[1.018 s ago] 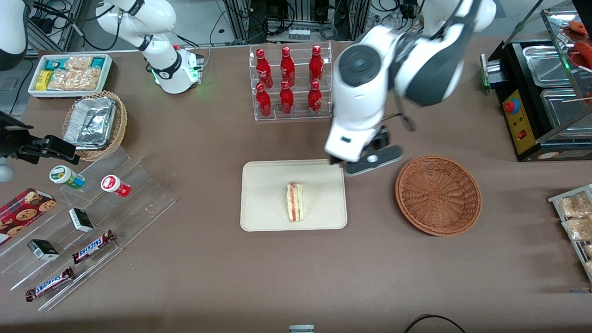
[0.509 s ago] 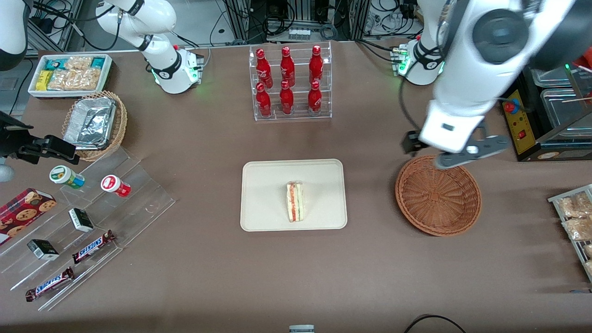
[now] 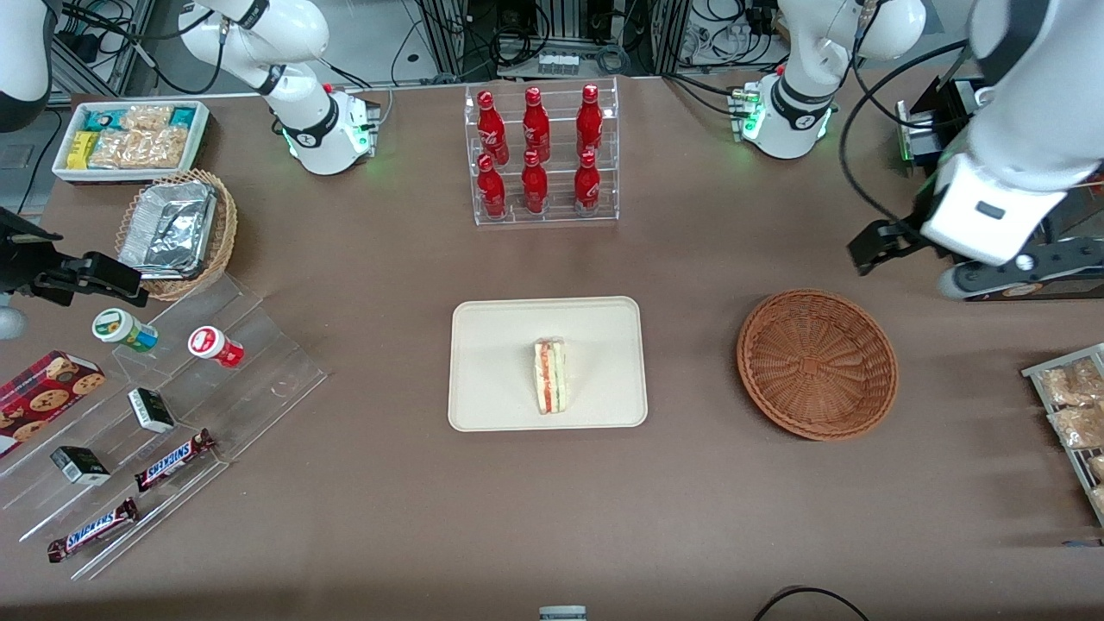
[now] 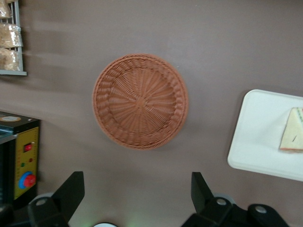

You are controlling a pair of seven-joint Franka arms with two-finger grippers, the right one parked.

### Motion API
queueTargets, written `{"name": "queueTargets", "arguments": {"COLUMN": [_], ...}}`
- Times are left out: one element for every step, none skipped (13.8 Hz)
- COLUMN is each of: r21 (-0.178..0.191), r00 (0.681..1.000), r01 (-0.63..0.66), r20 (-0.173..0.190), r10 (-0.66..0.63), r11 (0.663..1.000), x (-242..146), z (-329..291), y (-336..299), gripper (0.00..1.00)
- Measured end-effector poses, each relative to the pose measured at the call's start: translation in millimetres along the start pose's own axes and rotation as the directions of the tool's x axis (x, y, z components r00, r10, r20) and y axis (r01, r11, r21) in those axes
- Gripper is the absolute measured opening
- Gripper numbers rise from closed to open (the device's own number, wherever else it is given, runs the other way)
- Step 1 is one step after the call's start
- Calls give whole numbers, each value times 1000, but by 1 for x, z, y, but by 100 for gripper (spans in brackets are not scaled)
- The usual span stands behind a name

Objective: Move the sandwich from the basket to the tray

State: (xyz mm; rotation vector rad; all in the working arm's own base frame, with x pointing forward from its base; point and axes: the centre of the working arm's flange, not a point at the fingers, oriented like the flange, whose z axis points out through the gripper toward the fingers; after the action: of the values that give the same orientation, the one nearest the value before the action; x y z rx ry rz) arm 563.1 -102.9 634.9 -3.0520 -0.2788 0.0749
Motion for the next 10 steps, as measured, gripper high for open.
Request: {"name": "queueTargets", "arguments": {"r21": [-13,-24,-31,-36,-41,-47,-55,-63,-71,-78], "r00": [1000,1000,999,998,997,996,994,993,992,991], "r01": [-13,-28,-41,-53,-68,-83,-94,-105,-113,-117], "r20": [9,14,16,21,30,40,44,47,50,53], "r10": [13,28,41,53,69,85,96,108,117,122], "r11": [1000,999,999,998,997,995,994,993,991,990], "x": [2,3,2,1,1,1,1,1,-1,-2], "z": [-3,-6,-9,-11,-12,-12,-12,-13,-13,-14], "y": [-19,-34,-45,-56,-68,-77,-85,-92,-98,-103], "gripper": [100,100,100,100,100,100,100,100,100,100]}}
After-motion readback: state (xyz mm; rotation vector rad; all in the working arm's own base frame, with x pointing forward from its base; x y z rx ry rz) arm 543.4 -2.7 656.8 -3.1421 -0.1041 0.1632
